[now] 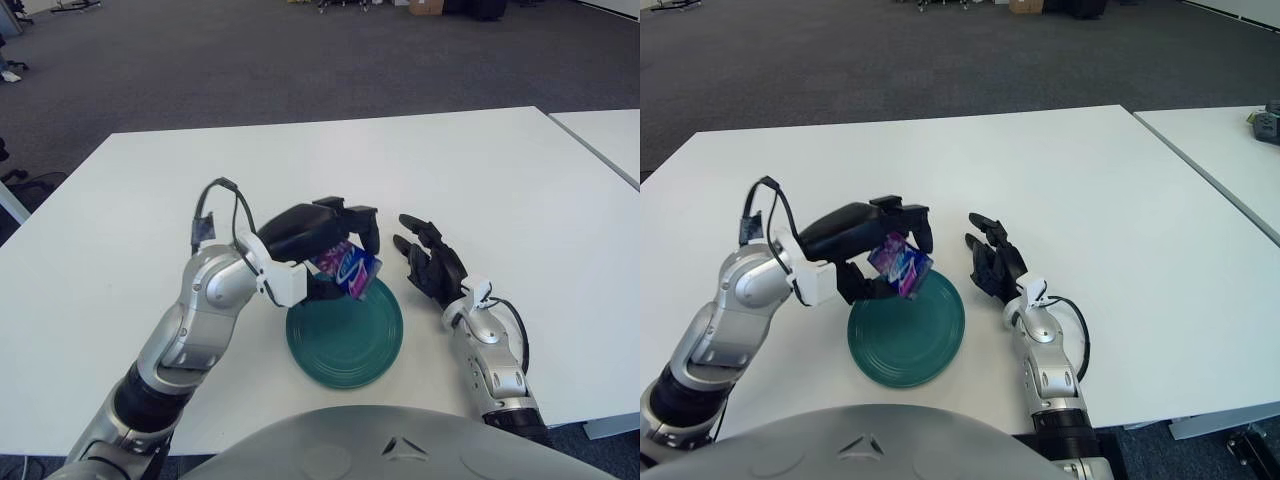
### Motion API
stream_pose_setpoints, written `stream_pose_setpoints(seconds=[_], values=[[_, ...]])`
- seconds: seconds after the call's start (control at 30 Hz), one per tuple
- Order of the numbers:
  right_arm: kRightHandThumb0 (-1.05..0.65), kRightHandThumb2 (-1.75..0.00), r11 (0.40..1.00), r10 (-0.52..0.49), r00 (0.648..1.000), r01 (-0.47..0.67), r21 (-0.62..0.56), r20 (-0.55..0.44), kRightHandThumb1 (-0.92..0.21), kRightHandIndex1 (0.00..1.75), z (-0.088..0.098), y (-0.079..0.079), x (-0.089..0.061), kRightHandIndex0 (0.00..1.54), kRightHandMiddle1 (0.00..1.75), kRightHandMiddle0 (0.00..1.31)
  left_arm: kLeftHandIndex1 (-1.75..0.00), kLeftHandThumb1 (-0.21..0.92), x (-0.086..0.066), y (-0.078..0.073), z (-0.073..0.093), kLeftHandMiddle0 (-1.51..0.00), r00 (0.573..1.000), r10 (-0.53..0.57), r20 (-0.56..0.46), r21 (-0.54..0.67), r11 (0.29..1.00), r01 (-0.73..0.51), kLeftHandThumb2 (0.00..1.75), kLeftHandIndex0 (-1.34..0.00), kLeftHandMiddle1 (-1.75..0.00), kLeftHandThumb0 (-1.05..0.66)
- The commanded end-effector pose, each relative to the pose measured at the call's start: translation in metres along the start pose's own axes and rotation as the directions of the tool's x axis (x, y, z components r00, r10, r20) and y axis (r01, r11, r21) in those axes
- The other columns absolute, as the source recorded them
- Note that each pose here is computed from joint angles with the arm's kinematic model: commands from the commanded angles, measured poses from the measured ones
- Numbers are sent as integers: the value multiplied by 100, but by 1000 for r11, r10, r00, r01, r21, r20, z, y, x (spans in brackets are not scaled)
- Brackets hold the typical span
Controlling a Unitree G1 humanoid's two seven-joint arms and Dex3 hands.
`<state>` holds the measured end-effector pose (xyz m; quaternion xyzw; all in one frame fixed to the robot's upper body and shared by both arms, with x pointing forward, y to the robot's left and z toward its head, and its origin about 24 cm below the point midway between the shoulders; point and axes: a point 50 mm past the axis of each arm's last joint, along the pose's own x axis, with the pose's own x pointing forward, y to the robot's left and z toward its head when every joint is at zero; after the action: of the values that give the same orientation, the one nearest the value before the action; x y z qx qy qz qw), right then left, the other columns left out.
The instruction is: Put the gum into the plate.
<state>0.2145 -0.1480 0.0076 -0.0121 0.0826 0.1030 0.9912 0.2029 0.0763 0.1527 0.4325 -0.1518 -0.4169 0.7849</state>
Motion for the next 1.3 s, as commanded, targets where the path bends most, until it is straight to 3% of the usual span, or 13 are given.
stream_pose_setpoints(seconds=[0.0, 0.43, 0.63, 0.73, 0.8, 0.9, 0.93, 1.0, 1.13, 1.27], values=[[-75, -85, 999, -3, 997, -1, -44, -79, -92, 0, -10, -2, -5, 22, 64, 0, -143, 38, 6, -6, -4, -59, 999, -26, -25, -4, 1000, 26, 114, -55, -172, -1], [-75, -81, 1000, -8, 995, 5, -29, -101, -92, 4, -4, 2, -5, 30, 74, 0, -142, 39, 20, -26, -15, -55, 992, -121, -37, 48, 991, 123, 111, -57, -171, -1], [-74, -81, 1000, -21, 994, 19, -25, -106, -92, 4, -3, 3, -4, 31, 75, 0, -156, 54, 21, -32, -22, -46, 990, -141, -30, 63, 988, 143, 94, -46, -160, -1], [-73, -81, 999, -28, 993, 26, -19, -111, -92, 2, -4, 2, -4, 29, 73, 0, -154, 66, 21, -35, -24, -43, 988, -149, -32, 68, 986, 151, 76, -39, -158, -1], [-72, -81, 999, -31, 993, 30, -10, -115, -92, 1, -4, 2, -3, 27, 71, 0, -148, 80, 21, -36, -26, -44, 988, -151, -33, 72, 986, 153, 54, -32, -155, -1], [-72, -81, 999, -38, 993, 38, -4, -116, -92, 0, -5, 2, -3, 26, 69, 0, -147, 88, 21, -36, -27, -46, 988, -152, -38, 81, 985, 155, 41, -27, -151, -1], [-71, -81, 999, -41, 993, 41, -4, -115, -92, 0, -5, 2, -2, 26, 68, 0, -143, 87, 22, -37, -28, -43, 987, -153, -41, 85, 984, 156, 37, -24, -145, -25], [-70, -81, 999, -45, 993, 45, -6, -113, -92, 0, -5, 2, -2, 25, 67, 0, -138, 86, 22, -37, -29, -40, 987, -154, -45, 89, 983, 157, 33, -21, -140, -46], [-68, -81, 998, -56, 993, 54, -17, -107, -92, 0, -6, 2, -2, 25, 64, 0, -132, 90, 21, -38, -30, -37, 986, -161, -49, 96, 982, 165, 27, -15, -132, -69], [-67, -82, 998, -69, 993, 68, -16, -100, -92, 0, -7, 2, -1, 24, 61, 0, -129, 92, 20, -38, -31, -34, 985, -168, -44, 105, 979, 172, 29, -10, -123, -78]])
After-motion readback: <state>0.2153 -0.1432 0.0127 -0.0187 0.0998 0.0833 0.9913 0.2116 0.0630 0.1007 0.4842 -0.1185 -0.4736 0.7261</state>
